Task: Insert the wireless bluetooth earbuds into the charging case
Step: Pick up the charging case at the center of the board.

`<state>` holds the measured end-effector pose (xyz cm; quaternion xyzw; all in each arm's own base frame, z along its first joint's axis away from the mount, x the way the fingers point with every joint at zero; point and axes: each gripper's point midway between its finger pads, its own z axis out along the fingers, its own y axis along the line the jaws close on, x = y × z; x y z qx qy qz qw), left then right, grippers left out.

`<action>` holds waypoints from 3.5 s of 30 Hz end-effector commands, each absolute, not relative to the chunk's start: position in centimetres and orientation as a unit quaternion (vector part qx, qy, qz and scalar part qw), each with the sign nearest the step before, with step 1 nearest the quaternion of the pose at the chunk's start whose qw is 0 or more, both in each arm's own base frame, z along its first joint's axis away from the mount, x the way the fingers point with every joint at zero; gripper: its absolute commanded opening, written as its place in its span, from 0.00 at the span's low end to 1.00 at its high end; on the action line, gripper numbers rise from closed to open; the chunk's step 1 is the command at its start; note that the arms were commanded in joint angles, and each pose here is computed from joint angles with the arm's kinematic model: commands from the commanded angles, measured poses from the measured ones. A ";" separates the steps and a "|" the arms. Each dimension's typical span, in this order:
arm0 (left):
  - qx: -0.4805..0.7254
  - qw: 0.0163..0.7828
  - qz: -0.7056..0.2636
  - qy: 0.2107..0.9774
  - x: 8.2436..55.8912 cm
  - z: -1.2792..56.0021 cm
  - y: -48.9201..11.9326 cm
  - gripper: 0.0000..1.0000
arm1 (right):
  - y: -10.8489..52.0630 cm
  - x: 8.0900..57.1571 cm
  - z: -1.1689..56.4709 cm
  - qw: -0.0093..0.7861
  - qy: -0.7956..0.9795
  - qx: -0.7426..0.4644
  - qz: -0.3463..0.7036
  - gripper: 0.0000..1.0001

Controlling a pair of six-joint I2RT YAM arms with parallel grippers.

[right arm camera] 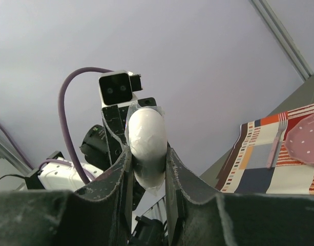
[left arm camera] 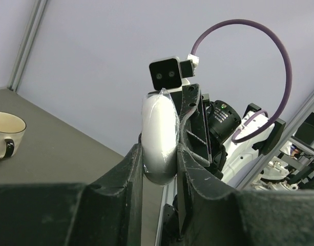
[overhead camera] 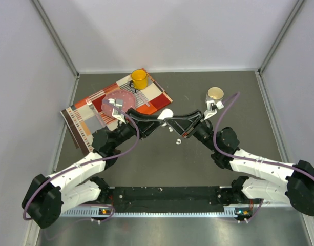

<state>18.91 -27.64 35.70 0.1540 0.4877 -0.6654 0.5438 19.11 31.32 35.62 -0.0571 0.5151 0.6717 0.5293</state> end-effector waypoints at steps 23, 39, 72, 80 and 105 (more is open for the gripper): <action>0.278 0.604 -0.480 0.572 19.5 33.3 -26.0 0.00 | 28.2 21.4 34.6 0.487 0.716 0.014 0.500 0.93; 0.321 0.618 -0.429 0.576 19.8 33.6 -25.5 0.00 | 31.8 20.8 31.8 0.334 0.745 0.114 0.566 0.81; 0.356 0.592 -0.424 0.586 20.1 32.3 -26.7 0.00 | 32.7 21.3 30.4 0.304 0.747 0.150 0.571 0.13; 0.328 0.595 -0.429 0.596 20.8 32.4 -26.6 0.17 | 32.8 21.3 30.4 0.300 0.744 0.153 0.577 0.00; 0.229 0.732 -0.473 0.433 18.2 32.5 -22.8 0.67 | 31.9 21.1 32.3 0.295 0.698 0.189 0.625 0.00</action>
